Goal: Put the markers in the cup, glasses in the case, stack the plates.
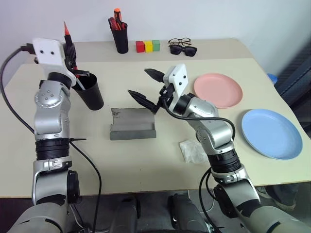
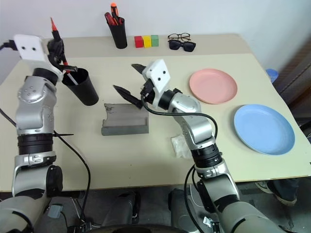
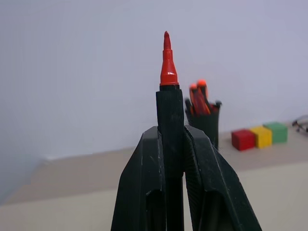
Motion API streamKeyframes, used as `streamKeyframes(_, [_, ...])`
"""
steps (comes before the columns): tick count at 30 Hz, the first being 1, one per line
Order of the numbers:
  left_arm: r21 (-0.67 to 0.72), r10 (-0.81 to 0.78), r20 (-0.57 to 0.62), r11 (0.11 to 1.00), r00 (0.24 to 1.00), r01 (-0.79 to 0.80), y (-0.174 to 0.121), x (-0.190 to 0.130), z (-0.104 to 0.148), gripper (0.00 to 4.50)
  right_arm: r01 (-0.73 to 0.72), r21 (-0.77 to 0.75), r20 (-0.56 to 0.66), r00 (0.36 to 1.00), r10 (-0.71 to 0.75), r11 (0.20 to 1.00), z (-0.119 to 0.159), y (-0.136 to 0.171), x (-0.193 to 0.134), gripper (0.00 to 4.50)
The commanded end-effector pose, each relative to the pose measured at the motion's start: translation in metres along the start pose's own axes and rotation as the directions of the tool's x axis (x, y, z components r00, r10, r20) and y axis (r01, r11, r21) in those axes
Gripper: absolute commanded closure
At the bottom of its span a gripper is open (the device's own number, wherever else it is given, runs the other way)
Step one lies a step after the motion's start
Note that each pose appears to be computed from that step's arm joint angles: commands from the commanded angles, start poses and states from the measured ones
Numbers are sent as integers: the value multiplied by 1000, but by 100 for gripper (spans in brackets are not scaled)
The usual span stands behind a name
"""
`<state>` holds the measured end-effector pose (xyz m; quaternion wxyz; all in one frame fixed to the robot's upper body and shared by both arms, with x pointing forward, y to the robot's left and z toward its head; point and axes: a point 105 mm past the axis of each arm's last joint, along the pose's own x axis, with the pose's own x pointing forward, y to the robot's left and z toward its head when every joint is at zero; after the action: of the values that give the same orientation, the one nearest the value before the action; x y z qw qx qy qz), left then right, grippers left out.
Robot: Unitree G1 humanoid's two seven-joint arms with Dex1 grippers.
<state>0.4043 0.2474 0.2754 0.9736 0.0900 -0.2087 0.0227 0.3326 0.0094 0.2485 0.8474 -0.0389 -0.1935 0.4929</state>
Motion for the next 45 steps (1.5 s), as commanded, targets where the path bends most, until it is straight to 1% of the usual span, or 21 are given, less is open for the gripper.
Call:
streamKeyframes(1, [33,6,56,999,998,-8,1,-2,6,447,-29,-20,66,997,30,999,19,13,8,0])
streamKeyframes(4, [20,6,28,1000,1000,-7,-1,-7,-8,447,-30,-9,64,997,30,1000,16,17,8,0])
streamKeyframes(6, [7,22,14,1000,1000,-22,0,-11,-15,349,-30,-4,60,998,30,1000,15,18,8,0])
streamKeyframes(7, [8,31,12,999,999,-32,1,-13,-16,317,-30,-4,57,998,31,1000,15,18,7,0])
streamKeyframes(8, [10,43,12,999,999,-43,2,-14,-16,256,-32,-6,54,998,32,999,14,18,7,0])
streamKeyframes(11, [-1,62,10,998,998,-62,2,-16,-17,119,-36,-9,48,998,36,999,13,17,7,0])
streamKeyframes(13, [-9,63,18,998,998,-63,2,-17,-16,119,-38,-11,45,998,39,999,13,16,7,0])
streamKeyframes(15, [-50,55,53,997,997,-53,1,-18,-7,119,-41,-18,38,998,42,999,12,16,5,0])
streamKeyframes(18, [-104,-96,105,989,990,107,-19,-20,12,119,-39,-38,14,999,40,999,9,11,-1,0])
streamKeyframes(20, [-91,-303,87,946,949,310,-46,-27,19,64,-19,-65,-19,1000,17,998,6,-1,-12,0])
streamKeyframes(22, [-77,-485,15,872,875,484,-70,-38,16,5,5,-92,-57,998,-10,996,4,-14,-26,0])
streamKeyframes(24, [-55,-609,-118,793,784,607,-86,-50,1,5,16,-116,-106,994,-29,993,2,-24,-42,0])
streamKeyframes(26, [-49,-684,-273,712,676,701,-98,-64,-20,5,6,-136,-171,985,-29,991,-2,-30,-60,0])
streamKeyframes(27, [-63,-711,-323,675,624,735,-102,-71,-28,5,-4,-144,-203,979,-26,990,-4,-32,-69,0])
streamKeyframes(29, [-110,-754,-358,619,550,777,-109,-80,-34,5,-17,-152,-247,969,-21,988,-7,-34,-81,0])
streamKeyframes(30, [-129,-784,-393,565,481,815,-116,-88,-40,5,-16,-159,-279,960,-29,987,-9,-37,-91,0])
streamKeyframes(33, [-160,-830,-440,447,342,880,-129,-104,-51,5,-1,-175,-348,935,-61,985,-14,-42,-115,0])
streamKeyframes(35, [-146,-837,-451,412,311,899,-133,-106,-55,5,12,-182,-382,921,-82,983,-17,-44,-126,0])
streamKeyframes(38, [-138,-848,-434,397,305,907,-139,-100,-54,5,61,-219,-456,876,-157,974,-31,-55,-137,0])
streamKeyframes(42, [-110,-866,-379,393,327,913,-143,-95,-49,5,120,-315,-525,804,-278,942,-54,-76,-140,0])
streamKeyframes(45, [-77,-863,-353,411,361,908,-138,-98,-51,5,91,-413,-591,730,-342,906,-76,-93,-141,0])
